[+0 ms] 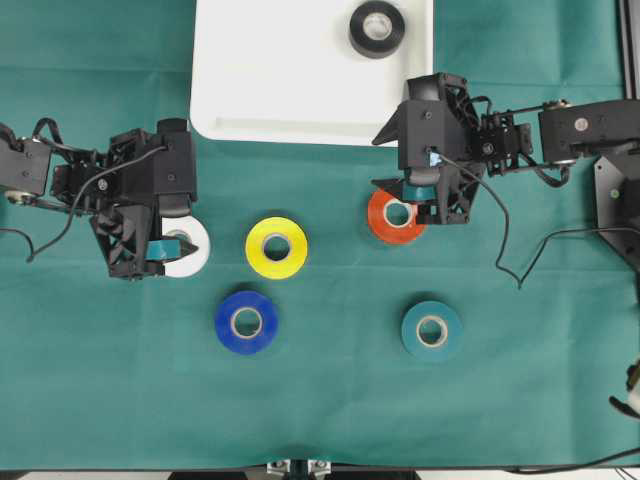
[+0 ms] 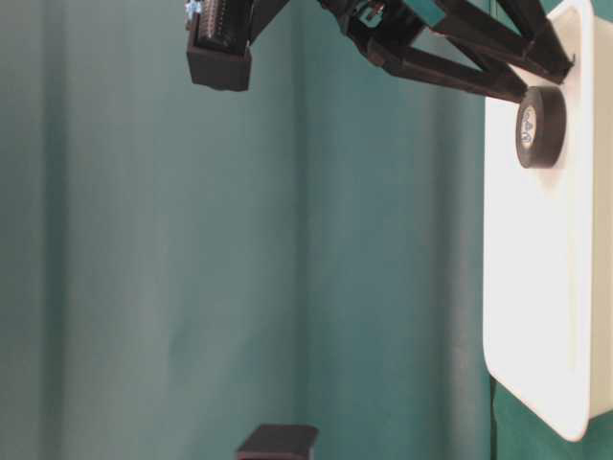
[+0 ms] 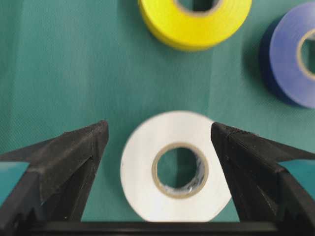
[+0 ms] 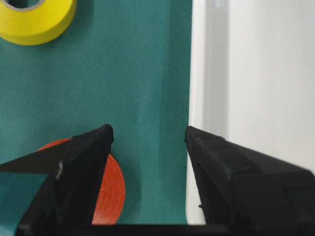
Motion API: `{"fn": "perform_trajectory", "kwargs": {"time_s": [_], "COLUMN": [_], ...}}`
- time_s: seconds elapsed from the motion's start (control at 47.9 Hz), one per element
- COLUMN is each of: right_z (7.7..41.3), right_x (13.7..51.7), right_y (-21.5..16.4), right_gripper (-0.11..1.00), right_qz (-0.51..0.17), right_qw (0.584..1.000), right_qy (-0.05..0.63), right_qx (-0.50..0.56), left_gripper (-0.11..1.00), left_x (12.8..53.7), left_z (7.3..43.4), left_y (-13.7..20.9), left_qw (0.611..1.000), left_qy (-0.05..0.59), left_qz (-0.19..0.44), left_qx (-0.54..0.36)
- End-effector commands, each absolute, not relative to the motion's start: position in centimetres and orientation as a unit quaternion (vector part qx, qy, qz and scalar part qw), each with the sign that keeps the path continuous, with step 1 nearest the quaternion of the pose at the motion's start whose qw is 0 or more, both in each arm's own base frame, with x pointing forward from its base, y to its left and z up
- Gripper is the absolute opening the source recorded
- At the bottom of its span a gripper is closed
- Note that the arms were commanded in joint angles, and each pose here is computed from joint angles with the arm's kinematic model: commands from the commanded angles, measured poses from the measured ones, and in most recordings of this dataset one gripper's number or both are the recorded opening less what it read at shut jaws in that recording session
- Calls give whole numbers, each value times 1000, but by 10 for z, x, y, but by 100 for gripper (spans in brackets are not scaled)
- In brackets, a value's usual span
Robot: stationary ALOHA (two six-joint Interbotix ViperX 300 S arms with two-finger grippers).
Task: Put the tape alternately from left to right into the white case.
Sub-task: 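Grasp the white tape roll with the left gripper and lift it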
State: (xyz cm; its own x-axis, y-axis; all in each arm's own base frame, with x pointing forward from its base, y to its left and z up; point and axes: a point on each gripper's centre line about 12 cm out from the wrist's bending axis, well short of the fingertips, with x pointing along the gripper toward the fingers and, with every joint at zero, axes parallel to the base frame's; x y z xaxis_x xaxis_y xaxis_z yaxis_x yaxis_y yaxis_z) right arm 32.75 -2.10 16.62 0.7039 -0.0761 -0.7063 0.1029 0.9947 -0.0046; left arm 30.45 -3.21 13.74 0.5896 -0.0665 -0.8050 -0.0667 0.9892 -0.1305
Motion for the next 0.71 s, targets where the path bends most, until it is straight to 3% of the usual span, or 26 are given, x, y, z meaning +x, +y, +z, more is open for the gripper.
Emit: {"fn": "perform_trajectory", "kwargs": {"time_s": [0.0, 0.689], "right_z": [174, 173], "right_x": [331, 331], "right_y": [-20, -19], "right_gripper": [68, 68], "right_qz": [-45, -43], "right_qw": [929, 930], "right_qy": [366, 364], "right_qx": [19, 19], "left_gripper": [59, 59], "left_x": [306, 295], "left_z": [139, 99], "left_y": [-34, -31], "left_qw": [890, 858], "left_qy": [450, 509], "left_qz": [-1, 11], "left_qx": [-75, -73]}}
